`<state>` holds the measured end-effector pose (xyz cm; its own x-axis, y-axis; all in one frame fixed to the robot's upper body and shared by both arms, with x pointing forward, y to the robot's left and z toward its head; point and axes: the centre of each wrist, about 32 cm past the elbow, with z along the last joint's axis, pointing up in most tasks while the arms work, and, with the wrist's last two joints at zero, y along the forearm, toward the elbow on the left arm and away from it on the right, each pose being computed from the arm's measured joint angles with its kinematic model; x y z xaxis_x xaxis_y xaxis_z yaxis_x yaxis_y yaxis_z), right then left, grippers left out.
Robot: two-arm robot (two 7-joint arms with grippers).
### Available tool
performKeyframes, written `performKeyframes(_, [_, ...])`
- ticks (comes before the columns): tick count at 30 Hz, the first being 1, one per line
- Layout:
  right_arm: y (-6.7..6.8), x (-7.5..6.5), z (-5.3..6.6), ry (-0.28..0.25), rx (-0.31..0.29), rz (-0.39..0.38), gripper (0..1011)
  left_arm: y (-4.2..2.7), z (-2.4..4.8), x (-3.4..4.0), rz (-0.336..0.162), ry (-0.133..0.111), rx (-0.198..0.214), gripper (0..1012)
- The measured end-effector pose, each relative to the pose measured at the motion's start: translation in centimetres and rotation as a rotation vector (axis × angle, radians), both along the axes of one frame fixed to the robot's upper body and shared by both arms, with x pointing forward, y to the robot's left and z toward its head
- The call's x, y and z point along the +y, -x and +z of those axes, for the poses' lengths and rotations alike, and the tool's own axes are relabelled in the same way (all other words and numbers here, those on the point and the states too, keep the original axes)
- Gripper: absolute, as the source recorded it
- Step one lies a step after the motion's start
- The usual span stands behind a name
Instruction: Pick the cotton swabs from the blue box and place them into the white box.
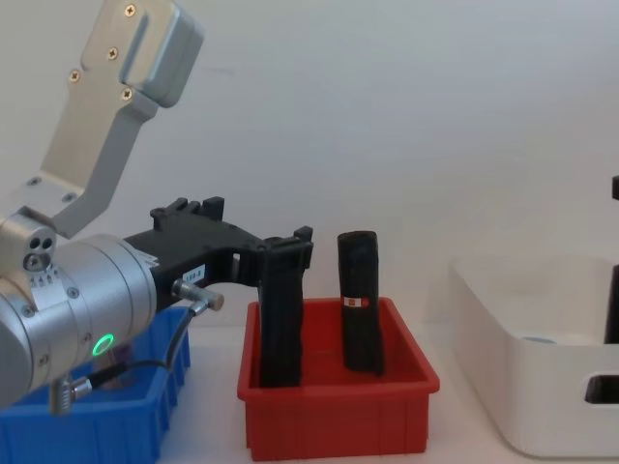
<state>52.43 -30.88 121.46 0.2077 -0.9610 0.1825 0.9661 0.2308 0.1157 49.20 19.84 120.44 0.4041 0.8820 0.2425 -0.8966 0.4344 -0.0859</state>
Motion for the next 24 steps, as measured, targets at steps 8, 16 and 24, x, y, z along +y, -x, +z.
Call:
performKeyframes(8, [0.35, 0.03, 0.45, 0.001, -0.020, 0.001, 1002, 0.00, 0.00, 0.00, 0.000, 0.000, 0.000, 1004])
performKeyframes(16, [0.48, 0.03, 0.64, 0.002, -0.027, 0.000, 1002, 0.00, 0.00, 0.00, 0.000, 0.000, 0.000, 1004])
performKeyframes(24, [0.58, 0.05, 0.74, 0.001, -0.032, 0.001, 1002, 0.00, 0.00, 0.00, 0.000, 0.000, 0.000, 1004])
